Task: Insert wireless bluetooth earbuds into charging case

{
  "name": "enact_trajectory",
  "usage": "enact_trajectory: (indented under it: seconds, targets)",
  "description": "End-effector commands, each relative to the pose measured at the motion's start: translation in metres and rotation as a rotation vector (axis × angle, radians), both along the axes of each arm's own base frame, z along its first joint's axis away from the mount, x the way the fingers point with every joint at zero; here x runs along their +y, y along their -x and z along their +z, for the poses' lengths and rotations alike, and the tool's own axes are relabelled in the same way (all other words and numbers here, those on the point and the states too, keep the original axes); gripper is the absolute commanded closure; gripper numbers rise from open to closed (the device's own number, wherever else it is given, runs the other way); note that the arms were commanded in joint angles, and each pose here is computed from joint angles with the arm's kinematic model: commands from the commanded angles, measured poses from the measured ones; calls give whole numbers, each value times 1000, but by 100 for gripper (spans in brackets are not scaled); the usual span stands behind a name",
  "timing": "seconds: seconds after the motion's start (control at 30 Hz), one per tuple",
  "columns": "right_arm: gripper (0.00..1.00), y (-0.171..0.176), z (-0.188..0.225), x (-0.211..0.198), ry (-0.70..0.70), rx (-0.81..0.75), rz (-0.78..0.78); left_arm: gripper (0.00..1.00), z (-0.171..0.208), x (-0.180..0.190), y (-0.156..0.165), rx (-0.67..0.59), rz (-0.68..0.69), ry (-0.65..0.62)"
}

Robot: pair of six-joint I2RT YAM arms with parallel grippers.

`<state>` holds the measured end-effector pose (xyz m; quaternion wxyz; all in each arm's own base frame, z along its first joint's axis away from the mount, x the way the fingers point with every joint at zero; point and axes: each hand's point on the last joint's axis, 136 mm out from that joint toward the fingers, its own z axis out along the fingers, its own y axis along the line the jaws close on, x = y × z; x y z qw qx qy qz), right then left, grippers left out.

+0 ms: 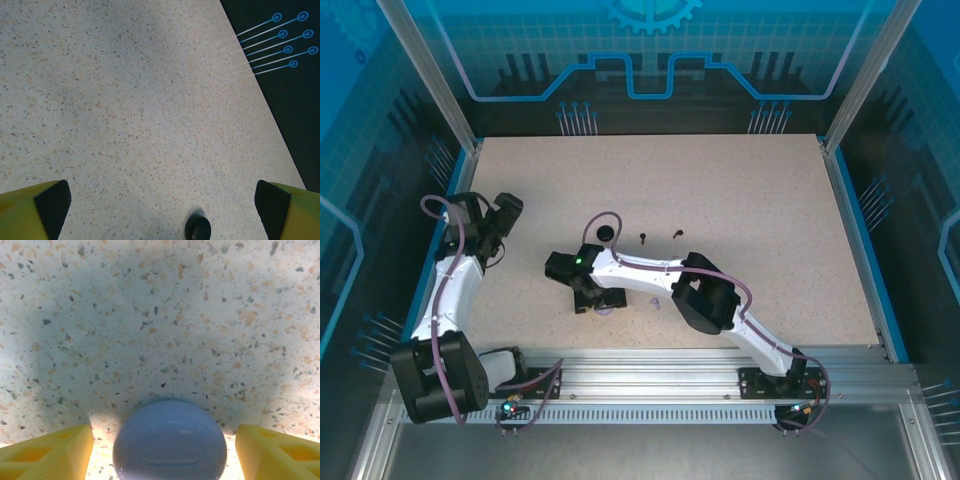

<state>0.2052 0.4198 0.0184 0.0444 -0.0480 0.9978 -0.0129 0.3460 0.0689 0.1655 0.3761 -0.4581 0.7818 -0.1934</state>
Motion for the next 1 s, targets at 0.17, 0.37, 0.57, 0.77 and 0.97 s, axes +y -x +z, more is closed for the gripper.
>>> enact_trajectory:
  seconds: [0.17, 0.37, 0.57, 0.77, 0.97]
  targets:
    - [27, 5, -14, -2, 31, 29, -35, 1, 5, -3, 1, -36, 2, 37]
    - [32, 6, -18, -3, 40, 35, -34, 1, 3, -5, 0, -34, 0, 50]
    - [37, 8, -15, -7, 43, 35, -29, 1, 6, -11, -1, -51, -19, 81]
    - [48, 9, -12, -4, 19, 40, -15, 1, 17, -27, -7, -113, -106, 123]
    - [54, 5, 1, -2, -23, 18, 9, 1, 25, -42, -6, -186, -154, 193]
